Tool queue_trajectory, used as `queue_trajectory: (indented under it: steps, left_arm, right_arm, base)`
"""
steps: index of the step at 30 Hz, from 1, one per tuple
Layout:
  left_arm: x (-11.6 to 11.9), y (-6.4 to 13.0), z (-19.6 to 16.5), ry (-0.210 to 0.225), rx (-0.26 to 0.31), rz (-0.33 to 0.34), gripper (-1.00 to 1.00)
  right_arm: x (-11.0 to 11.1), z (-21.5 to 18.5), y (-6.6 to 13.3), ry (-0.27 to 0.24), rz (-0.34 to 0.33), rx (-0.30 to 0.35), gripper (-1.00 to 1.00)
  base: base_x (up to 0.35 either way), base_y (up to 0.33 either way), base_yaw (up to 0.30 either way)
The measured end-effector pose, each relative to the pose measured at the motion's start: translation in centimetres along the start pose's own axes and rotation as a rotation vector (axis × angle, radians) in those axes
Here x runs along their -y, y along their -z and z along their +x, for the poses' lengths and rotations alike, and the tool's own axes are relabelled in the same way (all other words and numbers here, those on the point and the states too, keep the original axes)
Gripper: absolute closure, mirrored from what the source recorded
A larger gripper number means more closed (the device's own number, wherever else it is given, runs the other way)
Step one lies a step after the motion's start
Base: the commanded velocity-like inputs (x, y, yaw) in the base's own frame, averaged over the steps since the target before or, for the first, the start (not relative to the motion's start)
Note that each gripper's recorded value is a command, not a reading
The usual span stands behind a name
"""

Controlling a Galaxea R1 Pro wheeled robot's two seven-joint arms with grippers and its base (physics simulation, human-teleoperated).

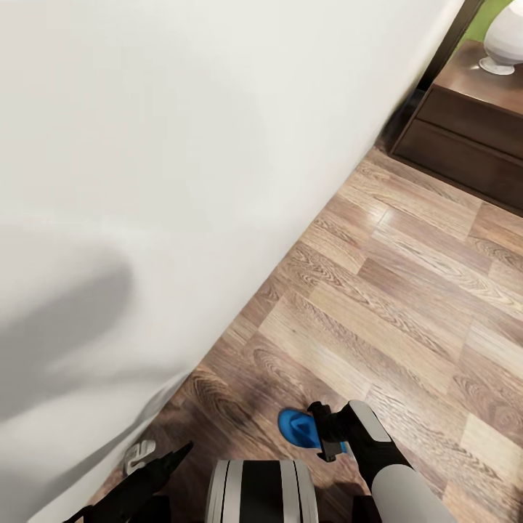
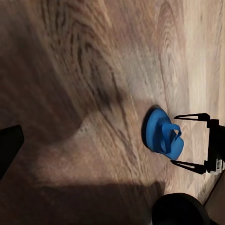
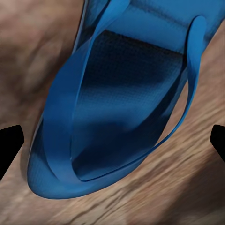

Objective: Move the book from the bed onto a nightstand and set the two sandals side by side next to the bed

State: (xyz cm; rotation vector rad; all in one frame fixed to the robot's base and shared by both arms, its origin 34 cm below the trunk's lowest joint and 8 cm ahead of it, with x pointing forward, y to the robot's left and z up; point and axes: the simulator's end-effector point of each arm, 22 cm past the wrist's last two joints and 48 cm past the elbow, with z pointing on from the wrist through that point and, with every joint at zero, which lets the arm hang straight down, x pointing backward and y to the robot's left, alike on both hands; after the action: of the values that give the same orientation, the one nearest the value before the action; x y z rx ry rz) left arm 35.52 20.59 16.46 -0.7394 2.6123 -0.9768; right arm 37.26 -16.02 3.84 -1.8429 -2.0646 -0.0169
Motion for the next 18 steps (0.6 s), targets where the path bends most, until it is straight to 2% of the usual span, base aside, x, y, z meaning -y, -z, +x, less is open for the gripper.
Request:
queue_trajectory:
  steps: [8, 9, 18]
  left_arm:
    - [-0.01, 0.00, 0.01, 0.000, 0.000, 0.000, -1.00]
    - [-0.01, 0.00, 0.01, 0.000, 0.000, 0.000, -1.00]
    - [0.00, 0.00, 0.00, 0.000, 0.000, 0.000, -1.00]
  right_arm:
    - [-0.05, -0.01, 0.02, 0.000, -0.001, 0.000, -1.00]
    - [-0.05, -0.01, 0.02, 0.000, -0.001, 0.000, 1.00]
    - [-0.06, 0.01, 0.03, 0.003, -0.001, 0.000, 1.00]
  base:
    - [0.000, 0.000, 0.000]
    - [0.000, 0.000, 0.000]
    - [0.000, 0.000, 0.000]
